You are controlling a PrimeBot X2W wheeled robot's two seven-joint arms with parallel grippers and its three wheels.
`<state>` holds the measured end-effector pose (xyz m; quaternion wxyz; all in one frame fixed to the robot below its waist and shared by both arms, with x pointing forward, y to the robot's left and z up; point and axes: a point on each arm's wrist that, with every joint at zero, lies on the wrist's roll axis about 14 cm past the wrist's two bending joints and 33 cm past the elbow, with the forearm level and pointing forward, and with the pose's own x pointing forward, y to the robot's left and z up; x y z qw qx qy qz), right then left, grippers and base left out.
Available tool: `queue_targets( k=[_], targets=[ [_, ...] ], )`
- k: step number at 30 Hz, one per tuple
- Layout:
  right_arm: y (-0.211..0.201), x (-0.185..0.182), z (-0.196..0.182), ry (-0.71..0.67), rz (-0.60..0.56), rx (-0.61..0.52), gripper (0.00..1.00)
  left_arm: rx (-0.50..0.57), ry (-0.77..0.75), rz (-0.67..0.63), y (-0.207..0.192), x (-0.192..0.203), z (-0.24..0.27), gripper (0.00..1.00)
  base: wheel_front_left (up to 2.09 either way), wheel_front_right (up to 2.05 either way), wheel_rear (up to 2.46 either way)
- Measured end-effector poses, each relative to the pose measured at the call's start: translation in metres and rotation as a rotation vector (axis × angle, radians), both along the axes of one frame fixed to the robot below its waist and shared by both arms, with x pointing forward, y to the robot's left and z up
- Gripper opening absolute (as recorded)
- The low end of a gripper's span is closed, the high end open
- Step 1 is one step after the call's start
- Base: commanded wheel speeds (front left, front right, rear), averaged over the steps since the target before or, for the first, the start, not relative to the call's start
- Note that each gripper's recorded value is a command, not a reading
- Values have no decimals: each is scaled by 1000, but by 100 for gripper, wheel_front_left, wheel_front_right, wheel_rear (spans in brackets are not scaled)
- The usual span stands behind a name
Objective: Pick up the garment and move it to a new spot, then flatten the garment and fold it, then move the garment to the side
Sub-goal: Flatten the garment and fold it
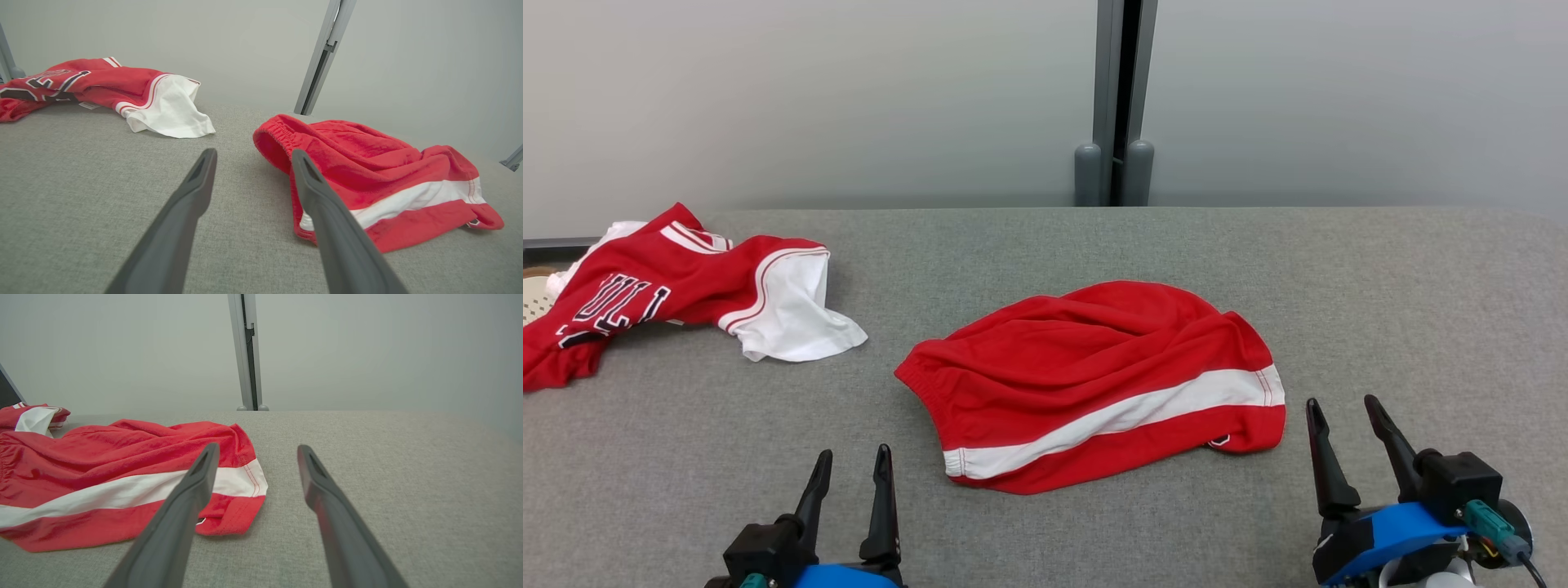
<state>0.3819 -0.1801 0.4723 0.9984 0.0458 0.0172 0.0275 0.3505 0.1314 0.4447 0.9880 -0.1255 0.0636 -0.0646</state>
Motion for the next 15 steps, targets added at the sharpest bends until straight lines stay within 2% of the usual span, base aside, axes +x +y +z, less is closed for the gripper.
queue_targets(
  k=[10, 15],
  targets=[
    [3, 1, -5, 14, 8, -2, 100, 8, 40, -47, -12, -3, -12, 100, 0, 0, 0],
    [5, 3, -10, 30, 15, -4, 100, 27, 142, -167, -39, -1, -32, 100, 0, 0, 0]
  ],
)
